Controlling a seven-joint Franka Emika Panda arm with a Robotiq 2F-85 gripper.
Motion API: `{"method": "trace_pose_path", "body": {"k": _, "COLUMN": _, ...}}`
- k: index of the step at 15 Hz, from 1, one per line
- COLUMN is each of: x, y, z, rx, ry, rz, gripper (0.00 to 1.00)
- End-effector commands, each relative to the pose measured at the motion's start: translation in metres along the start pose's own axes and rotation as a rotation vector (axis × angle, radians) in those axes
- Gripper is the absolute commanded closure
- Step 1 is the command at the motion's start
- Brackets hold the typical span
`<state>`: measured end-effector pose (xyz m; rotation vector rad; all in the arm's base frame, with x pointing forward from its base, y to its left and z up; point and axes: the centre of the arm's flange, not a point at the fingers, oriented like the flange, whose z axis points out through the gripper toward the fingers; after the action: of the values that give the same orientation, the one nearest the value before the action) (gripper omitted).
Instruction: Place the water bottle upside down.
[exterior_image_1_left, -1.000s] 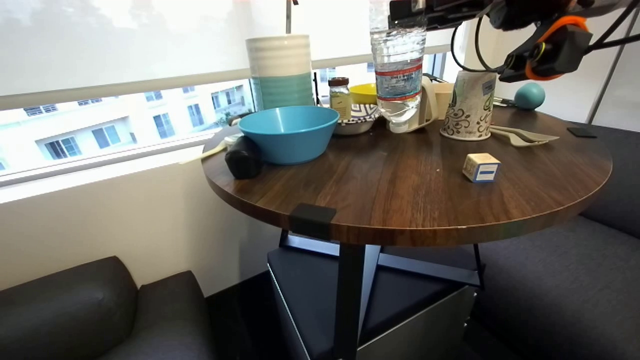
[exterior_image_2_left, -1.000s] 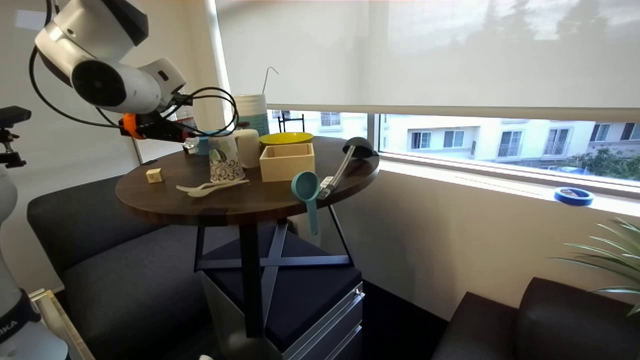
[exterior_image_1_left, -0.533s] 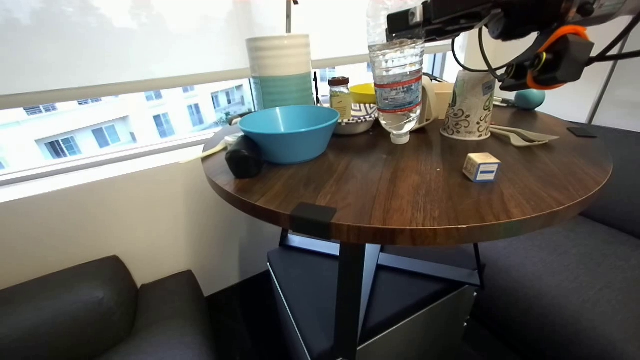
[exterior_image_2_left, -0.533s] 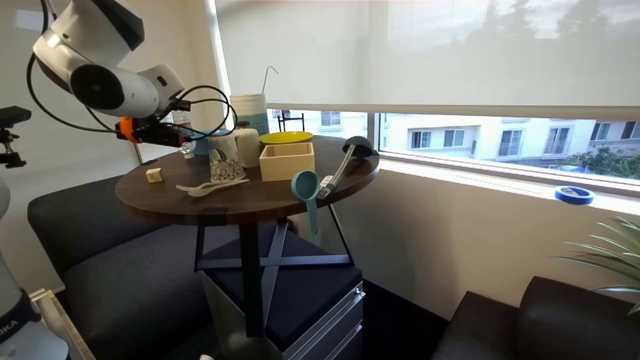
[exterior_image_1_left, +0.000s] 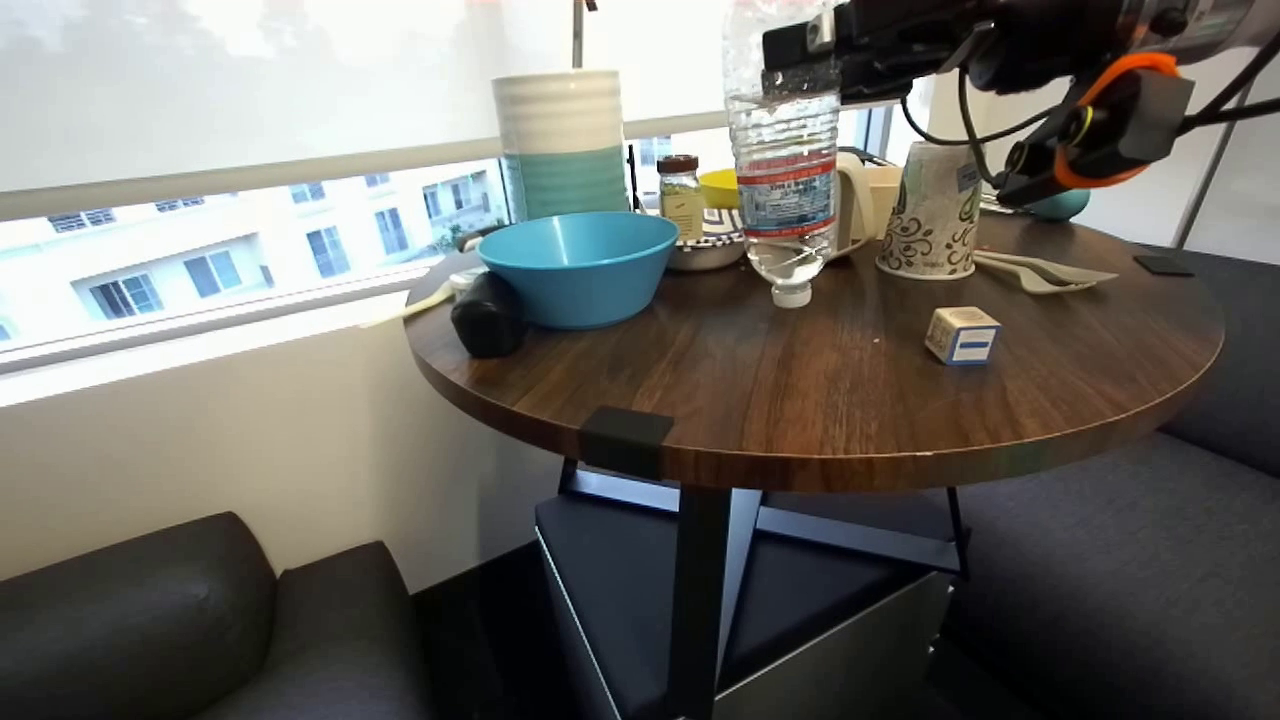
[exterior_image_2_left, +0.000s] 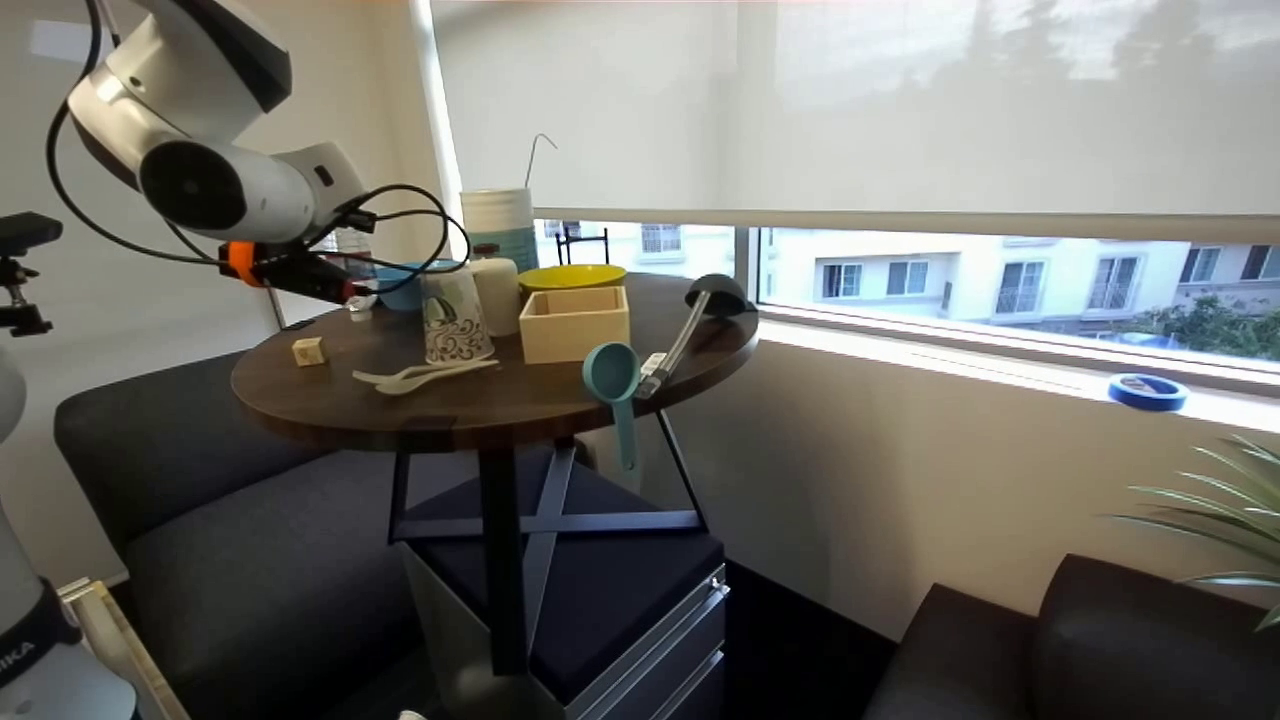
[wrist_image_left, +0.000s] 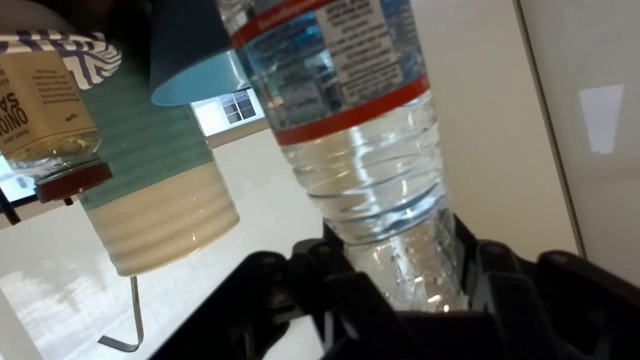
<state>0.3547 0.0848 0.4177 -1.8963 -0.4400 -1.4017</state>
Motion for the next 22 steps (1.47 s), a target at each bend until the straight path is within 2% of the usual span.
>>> {"method": "trace_pose_path", "body": {"k": 1, "x": -0.014, "y": -0.002, "z": 0.001, "rx": 0.02, "ry": 0.038, "rz": 0.053, "gripper": 0.76}}
{"method": "trace_pose_path", "body": {"k": 7, "x": -0.026, "y": 0.004, "z": 0.003, "rx": 0.062, "ry": 0.072, "rz": 0.086, "gripper": 0.76}}
{"method": "trace_pose_path", "body": {"k": 16, "x": -0.032, "y": 0.01, "z": 0.002, "rx": 0.078, "ry": 0.062, "rz": 0.089, "gripper": 0.76}}
{"method": "trace_pose_path", "body": {"k": 22, "x": -0.034, "y": 0.006, "z": 0.004, "rx": 0.126, "ry": 0.052, "rz": 0.058, "gripper": 0.76}}
